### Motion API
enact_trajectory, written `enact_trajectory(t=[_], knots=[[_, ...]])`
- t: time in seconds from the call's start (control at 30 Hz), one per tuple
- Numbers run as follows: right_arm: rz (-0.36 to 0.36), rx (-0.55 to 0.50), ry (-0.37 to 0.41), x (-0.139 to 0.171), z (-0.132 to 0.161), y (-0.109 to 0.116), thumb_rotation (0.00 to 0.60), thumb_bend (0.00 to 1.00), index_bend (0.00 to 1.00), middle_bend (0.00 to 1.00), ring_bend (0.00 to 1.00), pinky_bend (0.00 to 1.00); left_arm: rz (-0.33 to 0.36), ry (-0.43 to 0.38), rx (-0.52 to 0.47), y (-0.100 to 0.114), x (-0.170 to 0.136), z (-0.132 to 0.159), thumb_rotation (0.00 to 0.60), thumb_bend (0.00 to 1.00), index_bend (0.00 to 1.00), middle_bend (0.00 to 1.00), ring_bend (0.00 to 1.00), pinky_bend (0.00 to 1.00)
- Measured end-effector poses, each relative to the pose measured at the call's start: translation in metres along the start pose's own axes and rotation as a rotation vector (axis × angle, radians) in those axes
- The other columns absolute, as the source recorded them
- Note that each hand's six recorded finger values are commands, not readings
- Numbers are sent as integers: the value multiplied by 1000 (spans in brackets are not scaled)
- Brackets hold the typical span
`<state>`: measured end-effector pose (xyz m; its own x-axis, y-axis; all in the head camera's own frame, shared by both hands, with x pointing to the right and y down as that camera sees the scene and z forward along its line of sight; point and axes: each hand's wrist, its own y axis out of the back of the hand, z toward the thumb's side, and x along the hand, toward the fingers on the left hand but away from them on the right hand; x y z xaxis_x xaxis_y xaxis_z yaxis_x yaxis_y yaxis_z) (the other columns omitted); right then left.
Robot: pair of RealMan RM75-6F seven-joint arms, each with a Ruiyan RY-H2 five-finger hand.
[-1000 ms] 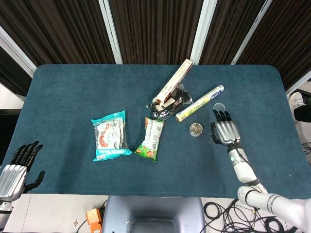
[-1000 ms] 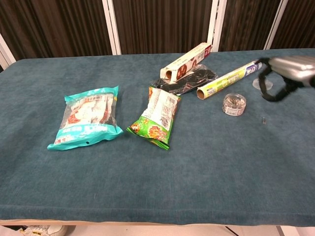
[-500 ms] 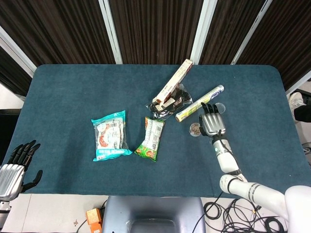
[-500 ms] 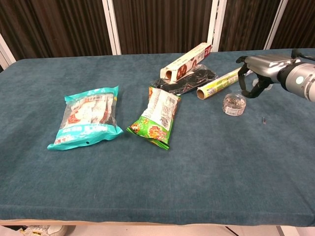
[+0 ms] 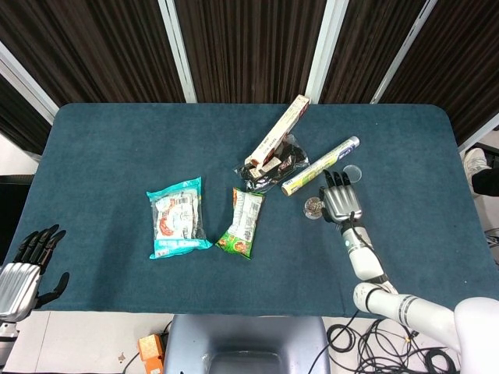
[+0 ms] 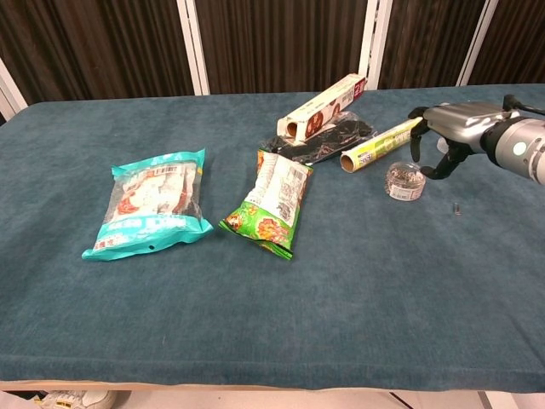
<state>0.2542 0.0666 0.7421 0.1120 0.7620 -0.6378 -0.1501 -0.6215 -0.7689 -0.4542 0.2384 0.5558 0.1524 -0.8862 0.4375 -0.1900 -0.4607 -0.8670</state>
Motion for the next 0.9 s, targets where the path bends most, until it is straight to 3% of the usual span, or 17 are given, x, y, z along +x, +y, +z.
enact_trajectory(t=[0.2, 0.4, 0.6, 0.73, 0.9], knots=[[-34, -7, 30, 12, 1, 9, 600, 339, 371, 17, 0, 0, 1, 0, -1, 1, -1, -1, 600, 428, 0, 11, 0, 63], [-89, -31, 45, 52, -19, 23, 600, 339, 225, 0, 0, 0, 4, -9, -3, 2, -2, 1, 600, 428, 0, 12, 0, 64], [-190, -36, -16, 127, -76, 28, 600, 339, 91, 0, 0, 0, -1, -10, 5, -1, -3, 3, 600, 428, 0, 11, 0, 64], [-239, -65, -89, 190, -117, 17, 600, 339, 69, 0, 0, 0, -2, -15, 8, -2, -4, 6, 600, 428, 0, 11, 0, 63], [-289, -143, -148, 239, -147, 6, 600, 339, 55, 0, 0, 0, -8, -18, 15, -5, -5, 8, 600, 428, 0, 11, 0, 63]])
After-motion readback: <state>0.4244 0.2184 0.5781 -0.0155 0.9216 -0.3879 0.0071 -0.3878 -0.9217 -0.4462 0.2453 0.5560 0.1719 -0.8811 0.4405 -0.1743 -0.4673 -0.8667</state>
